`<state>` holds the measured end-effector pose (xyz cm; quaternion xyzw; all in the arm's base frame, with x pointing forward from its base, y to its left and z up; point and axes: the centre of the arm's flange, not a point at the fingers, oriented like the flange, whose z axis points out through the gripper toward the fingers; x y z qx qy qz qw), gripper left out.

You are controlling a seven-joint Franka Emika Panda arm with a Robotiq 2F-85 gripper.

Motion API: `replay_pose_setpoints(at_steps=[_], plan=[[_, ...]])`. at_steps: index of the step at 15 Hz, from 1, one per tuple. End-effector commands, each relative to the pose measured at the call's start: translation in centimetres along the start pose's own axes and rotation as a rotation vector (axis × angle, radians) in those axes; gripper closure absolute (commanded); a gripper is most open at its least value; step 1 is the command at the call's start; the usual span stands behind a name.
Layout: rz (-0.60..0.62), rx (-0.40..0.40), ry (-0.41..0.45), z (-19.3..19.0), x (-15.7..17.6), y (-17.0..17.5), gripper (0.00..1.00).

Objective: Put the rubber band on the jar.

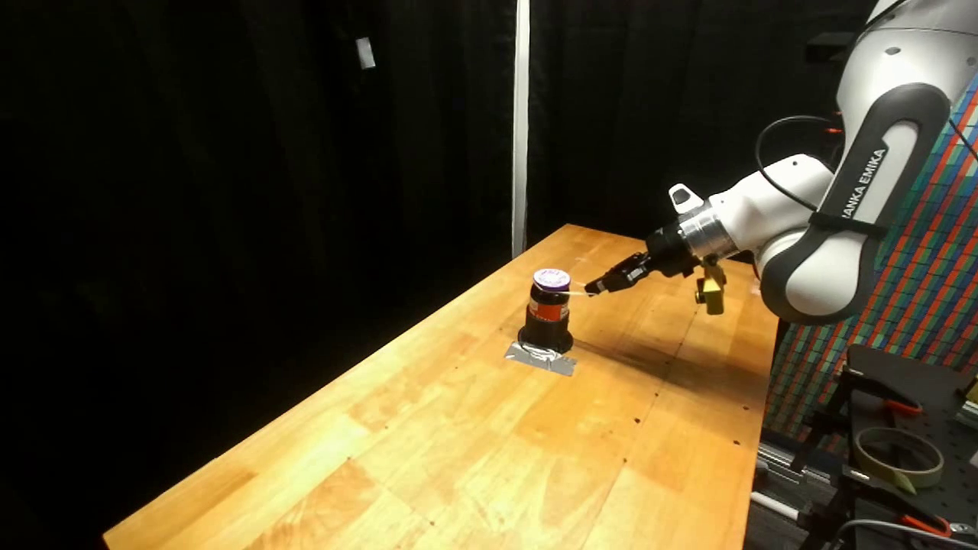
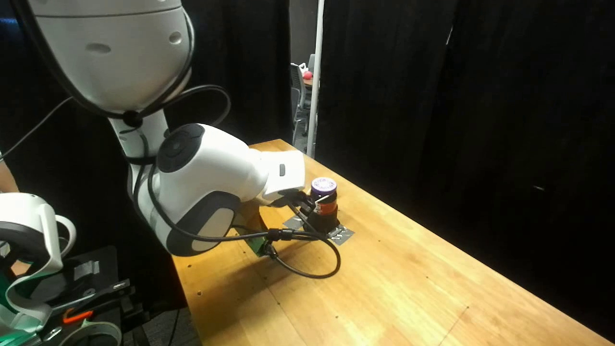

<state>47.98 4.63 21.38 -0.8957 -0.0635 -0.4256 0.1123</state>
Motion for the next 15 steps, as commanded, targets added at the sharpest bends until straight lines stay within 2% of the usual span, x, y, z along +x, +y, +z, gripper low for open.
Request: replay_pose_setpoints(at_steps=[1, 8, 9, 10, 11, 13, 14, 15], plan=[[-0.007, 0.032, 0.082, -1.7, -1.1, -0.4, 0.91], [-0.035, 0.050, 0.150, -2.2, -2.2, -0.9, 0.90], [-0.037, 0.048, 0.123, -2.1, -2.2, -0.9, 0.71], [-0.017, 0.069, 0.057, -2.0, -2.2, -0.8, 0.65], [-0.029, 0.040, 0.089, -1.4, -2.2, -0.9, 0.85], [-0.024, 0.054, 0.060, -1.2, -2.6, -1.1, 0.70], [-0.024, 0.054, 0.056, -1.2, -2.6, -1.1, 0.65], [-0.023, 0.054, 0.054, -1.2, -2.7, -1.1, 0.64]])
